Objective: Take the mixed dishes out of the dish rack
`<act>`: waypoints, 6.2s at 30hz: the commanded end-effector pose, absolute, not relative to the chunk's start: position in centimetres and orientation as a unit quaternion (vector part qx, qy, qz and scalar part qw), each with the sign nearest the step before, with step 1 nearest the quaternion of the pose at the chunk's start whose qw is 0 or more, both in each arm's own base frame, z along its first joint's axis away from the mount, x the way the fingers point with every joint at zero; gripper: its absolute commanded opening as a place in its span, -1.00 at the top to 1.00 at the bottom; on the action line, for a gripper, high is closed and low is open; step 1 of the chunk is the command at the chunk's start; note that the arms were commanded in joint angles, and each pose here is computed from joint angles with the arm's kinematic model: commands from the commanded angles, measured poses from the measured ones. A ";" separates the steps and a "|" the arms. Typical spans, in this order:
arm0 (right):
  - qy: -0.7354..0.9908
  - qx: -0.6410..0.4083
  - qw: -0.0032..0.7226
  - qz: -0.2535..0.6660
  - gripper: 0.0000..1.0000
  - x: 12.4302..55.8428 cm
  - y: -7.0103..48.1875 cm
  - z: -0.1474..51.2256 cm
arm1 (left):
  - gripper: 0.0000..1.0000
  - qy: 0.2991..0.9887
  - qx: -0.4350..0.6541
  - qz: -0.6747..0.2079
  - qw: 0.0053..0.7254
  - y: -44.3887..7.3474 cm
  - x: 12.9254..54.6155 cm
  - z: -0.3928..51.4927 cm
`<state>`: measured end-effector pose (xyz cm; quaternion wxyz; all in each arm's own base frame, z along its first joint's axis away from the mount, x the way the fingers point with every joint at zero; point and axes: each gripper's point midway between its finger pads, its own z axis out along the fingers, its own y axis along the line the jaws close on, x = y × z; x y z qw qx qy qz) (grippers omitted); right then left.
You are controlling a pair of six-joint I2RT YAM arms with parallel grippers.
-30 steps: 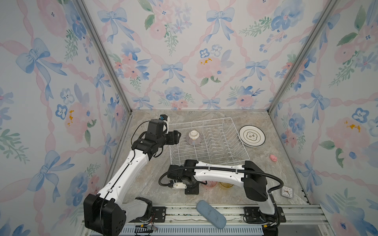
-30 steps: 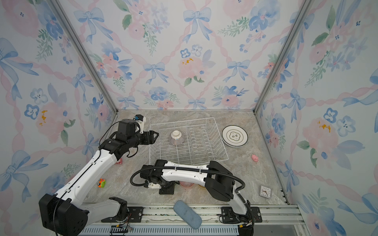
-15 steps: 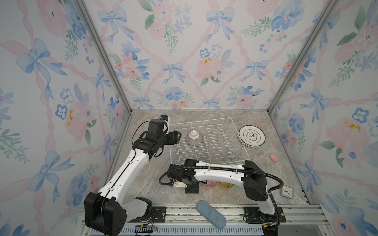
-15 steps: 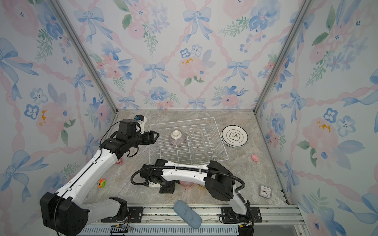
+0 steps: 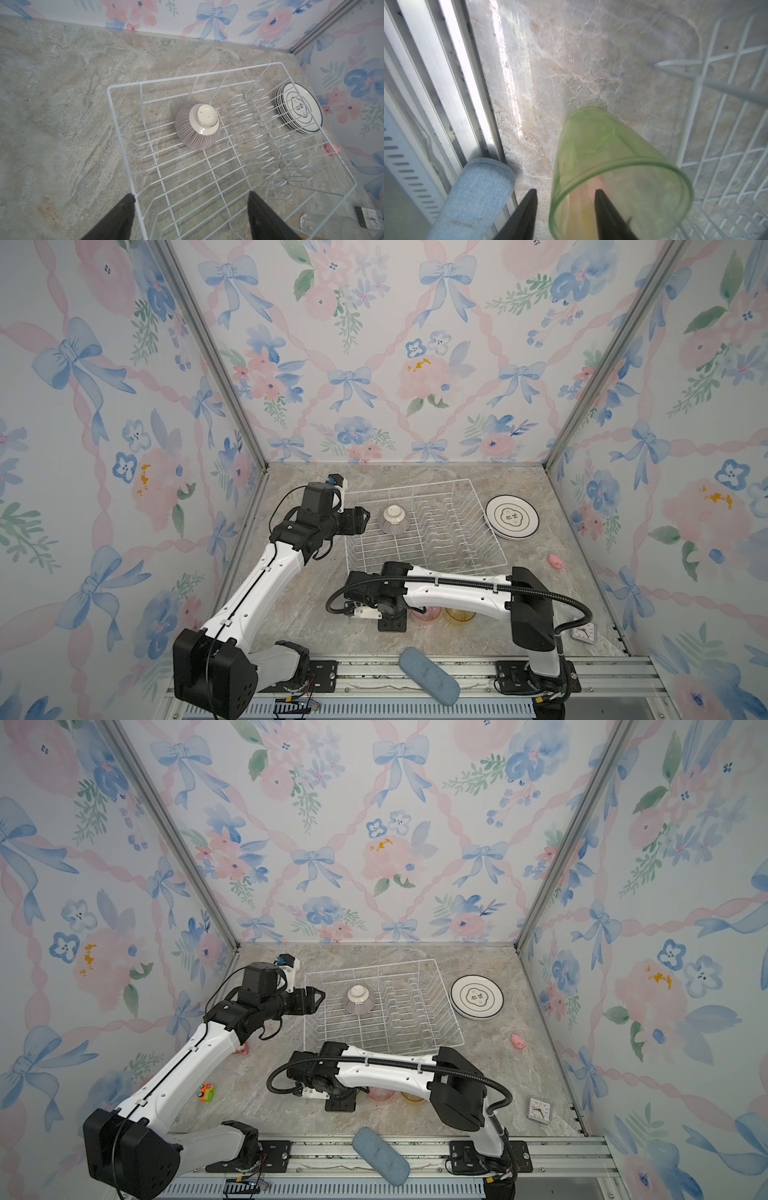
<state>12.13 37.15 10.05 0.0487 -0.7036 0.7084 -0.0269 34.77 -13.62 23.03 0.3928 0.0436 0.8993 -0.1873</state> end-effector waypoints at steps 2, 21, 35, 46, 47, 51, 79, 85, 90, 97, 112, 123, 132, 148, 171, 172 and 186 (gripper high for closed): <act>0.714 -0.692 0.101 0.036 0.00 11.7 37.7 14.3 | -0.64 0.903 0.053 -0.180 0.386 -13.4 34.7 22.5; 0.855 -0.358 0.341 0.154 -0.41 24.4 24.3 26.8 | -0.58 0.926 0.132 -0.094 0.342 -19.5 37.5 18.6; 0.873 -0.296 0.350 0.170 -0.44 26.4 20.3 25.7 | -0.45 0.940 0.155 -0.062 0.299 -23.7 42.3 14.2; 0.869 -0.271 0.364 0.200 -0.44 27.4 20.0 25.4 | -0.42 0.945 0.145 -0.032 0.293 -24.1 44.9 12.5; 0.869 -0.269 0.364 0.201 -0.44 27.4 20.0 25.4 | -0.42 0.945 0.146 -0.031 0.290 -24.2 45.1 12.3; 0.870 -0.268 0.363 0.200 -0.45 27.6 19.8 25.1 | -0.41 0.949 0.151 -0.029 0.276 -24.5 45.3 11.3; 0.868 -0.259 0.374 0.201 -0.46 28.0 19.3 25.2 | -0.28 0.955 0.159 -0.015 0.250 -24.8 45.9 8.9; 0.869 -0.258 0.371 0.200 -0.46 28.1 19.3 25.0 | -0.25 0.955 0.158 -0.012 0.251 -24.7 45.9 9.1; 0.870 -0.258 0.368 0.202 -0.46 28.1 19.4 24.8 | -0.24 0.956 0.160 -0.006 0.246 -24.3 45.6 8.9; 0.871 -0.258 0.365 0.205 -0.46 28.3 19.6 24.6 | -0.25 0.956 0.156 0.002 0.250 -23.8 45.3 9.4; 0.872 -0.255 0.362 0.210 -0.46 28.3 19.8 24.4 | -0.27 0.950 0.149 -0.004 0.274 -23.3 44.8 12.3; 0.871 -0.253 0.366 0.208 -0.46 28.2 19.6 24.7 | -0.24 0.953 0.159 -0.010 0.256 -23.7 44.5 10.7; 0.871 -0.252 0.368 0.203 -0.47 28.2 19.4 24.7 | -0.17 0.954 0.157 -0.009 0.255 -23.5 45.1 10.5; 0.873 -0.251 0.366 0.200 -0.47 28.3 19.3 24.5 | -0.13 0.956 0.158 -0.004 0.246 -23.3 45.4 9.4; 0.874 -0.239 0.359 0.223 -0.47 28.9 20.1 23.6 | 0.27 0.957 0.154 -0.030 0.245 -23.0 44.9 10.4; 0.872 -0.234 0.360 0.233 -0.47 28.9 20.3 23.6 | 0.27 0.956 0.153 -0.031 0.248 -23.0 44.8 10.7; 0.845 -0.184 0.331 0.377 -0.46 29.2 22.9 22.7 | 0.29 0.948 0.155 -0.070 0.270 -23.4 44.0 14.2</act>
